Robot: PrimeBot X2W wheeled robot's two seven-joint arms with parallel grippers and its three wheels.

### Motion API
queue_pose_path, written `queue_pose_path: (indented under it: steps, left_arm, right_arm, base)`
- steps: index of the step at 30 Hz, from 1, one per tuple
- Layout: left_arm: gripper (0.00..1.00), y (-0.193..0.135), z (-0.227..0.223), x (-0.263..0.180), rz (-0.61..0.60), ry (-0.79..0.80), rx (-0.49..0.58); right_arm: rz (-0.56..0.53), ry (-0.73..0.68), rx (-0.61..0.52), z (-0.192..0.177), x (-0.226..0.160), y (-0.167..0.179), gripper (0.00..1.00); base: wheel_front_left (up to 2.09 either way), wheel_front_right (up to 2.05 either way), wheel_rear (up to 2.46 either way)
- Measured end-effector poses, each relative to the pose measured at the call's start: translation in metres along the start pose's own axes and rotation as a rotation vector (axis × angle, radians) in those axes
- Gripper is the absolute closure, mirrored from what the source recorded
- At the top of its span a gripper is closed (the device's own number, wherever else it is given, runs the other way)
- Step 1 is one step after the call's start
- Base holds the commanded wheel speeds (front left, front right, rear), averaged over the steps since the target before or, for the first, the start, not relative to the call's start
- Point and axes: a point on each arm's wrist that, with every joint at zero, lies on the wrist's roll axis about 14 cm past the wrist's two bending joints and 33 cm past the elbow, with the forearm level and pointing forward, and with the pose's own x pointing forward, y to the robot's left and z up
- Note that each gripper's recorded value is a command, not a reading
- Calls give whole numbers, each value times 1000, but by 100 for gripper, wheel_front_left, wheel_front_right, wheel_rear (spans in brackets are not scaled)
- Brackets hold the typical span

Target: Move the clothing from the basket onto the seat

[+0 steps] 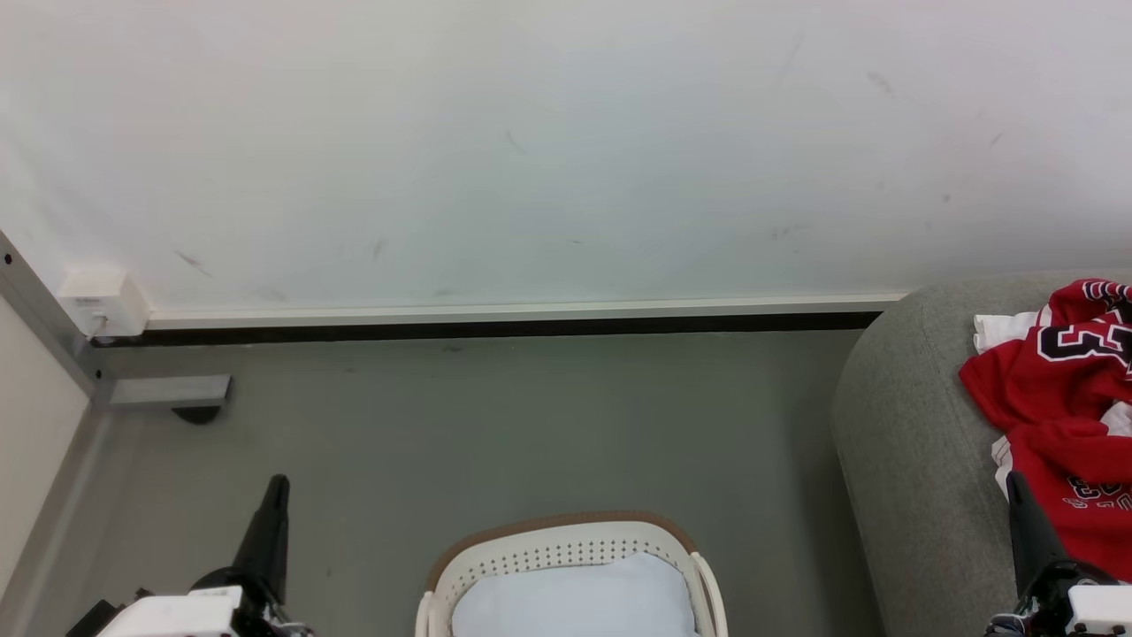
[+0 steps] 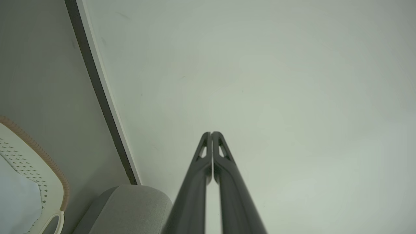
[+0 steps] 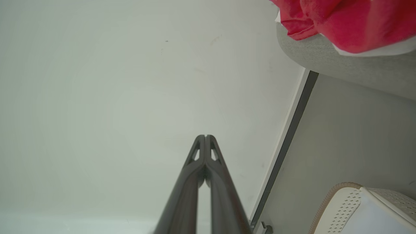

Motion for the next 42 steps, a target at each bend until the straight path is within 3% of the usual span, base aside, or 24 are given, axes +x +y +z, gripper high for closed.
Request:
queue_pose_path:
  steps: [42]
  left_arm:
    - [100, 0, 0, 0, 0, 0, 0]
  right_arm:
    - [0, -1, 1, 0, 0, 0, 100]
  base:
    - [0, 0, 0]
